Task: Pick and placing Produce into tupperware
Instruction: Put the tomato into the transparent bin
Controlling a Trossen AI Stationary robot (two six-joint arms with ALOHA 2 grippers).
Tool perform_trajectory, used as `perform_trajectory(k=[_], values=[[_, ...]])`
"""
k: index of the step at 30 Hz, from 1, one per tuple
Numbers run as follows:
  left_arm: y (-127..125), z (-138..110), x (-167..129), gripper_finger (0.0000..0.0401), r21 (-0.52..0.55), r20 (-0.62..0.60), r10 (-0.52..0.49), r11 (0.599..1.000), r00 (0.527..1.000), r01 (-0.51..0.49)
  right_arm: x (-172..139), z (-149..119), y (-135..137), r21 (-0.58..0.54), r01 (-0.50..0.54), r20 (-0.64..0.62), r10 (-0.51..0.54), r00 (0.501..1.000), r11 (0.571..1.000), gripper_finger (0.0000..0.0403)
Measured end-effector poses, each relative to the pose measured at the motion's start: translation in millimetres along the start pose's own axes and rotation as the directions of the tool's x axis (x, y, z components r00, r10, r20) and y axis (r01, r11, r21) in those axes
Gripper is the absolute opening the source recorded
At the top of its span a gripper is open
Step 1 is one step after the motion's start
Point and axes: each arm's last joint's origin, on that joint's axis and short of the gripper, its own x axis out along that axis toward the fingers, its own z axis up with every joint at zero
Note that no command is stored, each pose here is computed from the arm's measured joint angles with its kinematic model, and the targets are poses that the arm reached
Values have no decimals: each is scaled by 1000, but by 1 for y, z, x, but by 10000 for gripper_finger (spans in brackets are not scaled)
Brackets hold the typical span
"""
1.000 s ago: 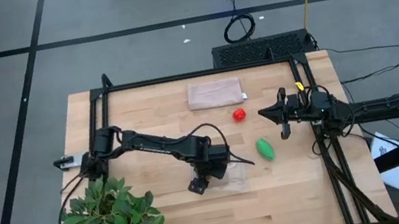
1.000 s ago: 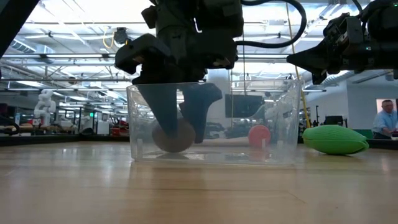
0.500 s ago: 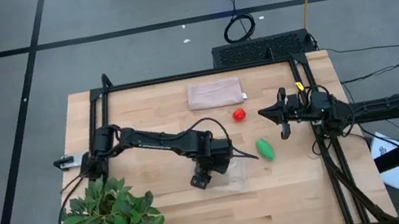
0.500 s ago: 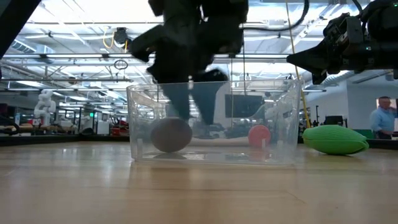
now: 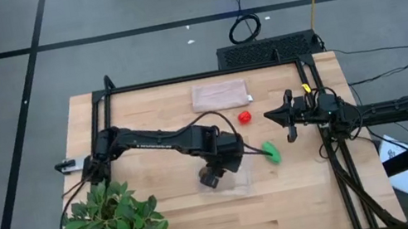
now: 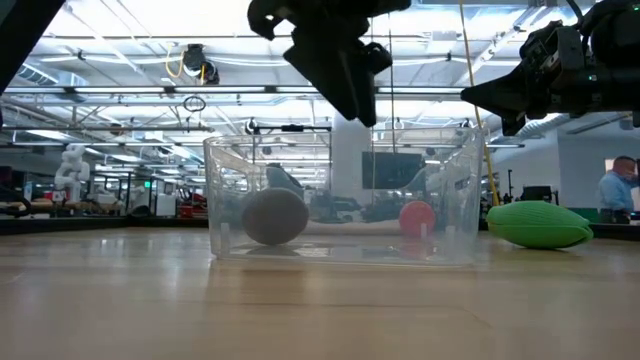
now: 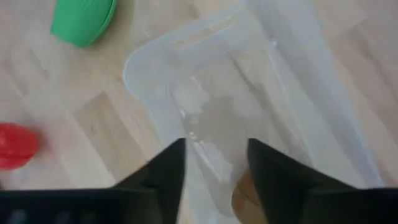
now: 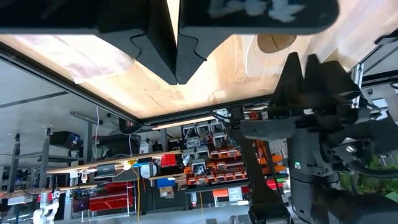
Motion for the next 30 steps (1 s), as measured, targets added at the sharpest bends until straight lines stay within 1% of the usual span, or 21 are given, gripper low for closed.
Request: perform_trajectory(k=[5,6,7,10,13,16,19,22,27,30], values=[[2,-4,0,44,-7,-30,-6,1000,1000,5,0,0,0,0,0,0,0,1000,1000,0],[2,-4,0,23,-5,-32,-7,1000,999,6,0,0,0,0,0,0,0,1000,1000,0],[2,-4,0,12,-4,-33,-7,1000,999,7,0,0,0,0,0,0,0,1000,1000,0],[1,-5,0,11,-3,-42,-10,1000,999,10,0,0,0,0,0,0,0,1000,1000,0],[2,-5,0,5,5,-52,12,1000,999,-12,0,0,0,0,0,0,0,1000,1000,0],[3,-7,-9,4,23,-66,71,997,995,-70,0,0,0,0,0,-1,0,1000,1000,0],[7,-9,-34,10,13,-57,150,989,987,-150,0,0,0,0,-1,0,1,1000,1000,0],[12,-15,-69,9,-21,-12,225,974,974,-225,0,0,0,0,0,-1,0,1000,1000,0],[17,-34,-138,2,-135,107,321,942,941,-307,0,0,0,-1,0,-1,0,1000,1000,0],[16,-46,-177,2,-201,188,388,914,902,-351,0,0,0,-1,0,-1,0,1000,1000,0]])
